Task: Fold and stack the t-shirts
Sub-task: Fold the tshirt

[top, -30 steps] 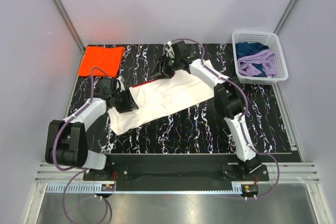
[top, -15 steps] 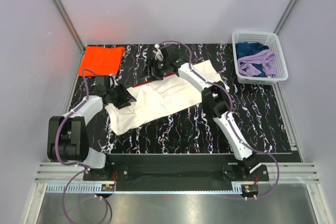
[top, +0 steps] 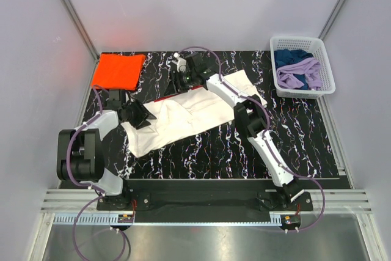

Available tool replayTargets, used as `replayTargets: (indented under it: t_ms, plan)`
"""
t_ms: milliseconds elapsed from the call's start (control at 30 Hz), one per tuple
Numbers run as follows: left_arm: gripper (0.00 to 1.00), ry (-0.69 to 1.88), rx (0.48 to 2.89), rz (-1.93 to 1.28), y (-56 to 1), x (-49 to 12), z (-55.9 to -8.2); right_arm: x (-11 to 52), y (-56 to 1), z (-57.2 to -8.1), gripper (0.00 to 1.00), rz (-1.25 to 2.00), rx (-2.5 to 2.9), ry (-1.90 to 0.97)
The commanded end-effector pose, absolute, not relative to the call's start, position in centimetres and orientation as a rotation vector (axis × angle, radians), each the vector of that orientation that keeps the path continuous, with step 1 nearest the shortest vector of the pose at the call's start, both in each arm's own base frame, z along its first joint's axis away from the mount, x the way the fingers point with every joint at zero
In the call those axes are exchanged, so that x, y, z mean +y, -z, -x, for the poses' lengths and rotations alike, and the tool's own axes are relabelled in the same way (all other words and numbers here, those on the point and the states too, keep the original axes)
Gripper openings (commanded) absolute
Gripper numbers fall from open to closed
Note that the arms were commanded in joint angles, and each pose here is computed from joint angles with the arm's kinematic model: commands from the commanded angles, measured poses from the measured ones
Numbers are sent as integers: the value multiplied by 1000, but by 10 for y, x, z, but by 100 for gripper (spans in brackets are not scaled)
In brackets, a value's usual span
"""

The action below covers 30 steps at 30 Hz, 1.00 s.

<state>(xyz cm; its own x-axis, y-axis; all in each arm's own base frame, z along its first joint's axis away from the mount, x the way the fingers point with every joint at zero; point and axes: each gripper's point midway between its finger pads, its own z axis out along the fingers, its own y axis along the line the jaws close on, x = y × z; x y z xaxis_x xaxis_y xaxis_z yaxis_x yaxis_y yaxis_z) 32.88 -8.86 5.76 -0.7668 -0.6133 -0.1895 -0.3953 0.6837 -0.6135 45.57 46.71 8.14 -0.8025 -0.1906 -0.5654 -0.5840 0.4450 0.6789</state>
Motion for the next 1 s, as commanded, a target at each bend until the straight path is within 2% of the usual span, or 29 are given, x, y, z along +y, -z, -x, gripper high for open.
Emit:
replayTargets:
  t_ms: [0, 400, 733, 967]
  plan:
    - [46, 813, 2493, 784, -60, -89, -334, 486, -90, -441, 53, 792, 2189, -1385]
    - [47, 822, 2497, 796, -56, -85, -331, 490, -70, -439, 54, 791, 2237, -1296]
    - [47, 842, 2500, 788, -51, -86, -327, 471, -49, -452, 54, 863, 2263, -920]
    - [48, 844, 2499, 793, -50, -85, -327, 475, -48, -450, 52, 884, 2257, -852]
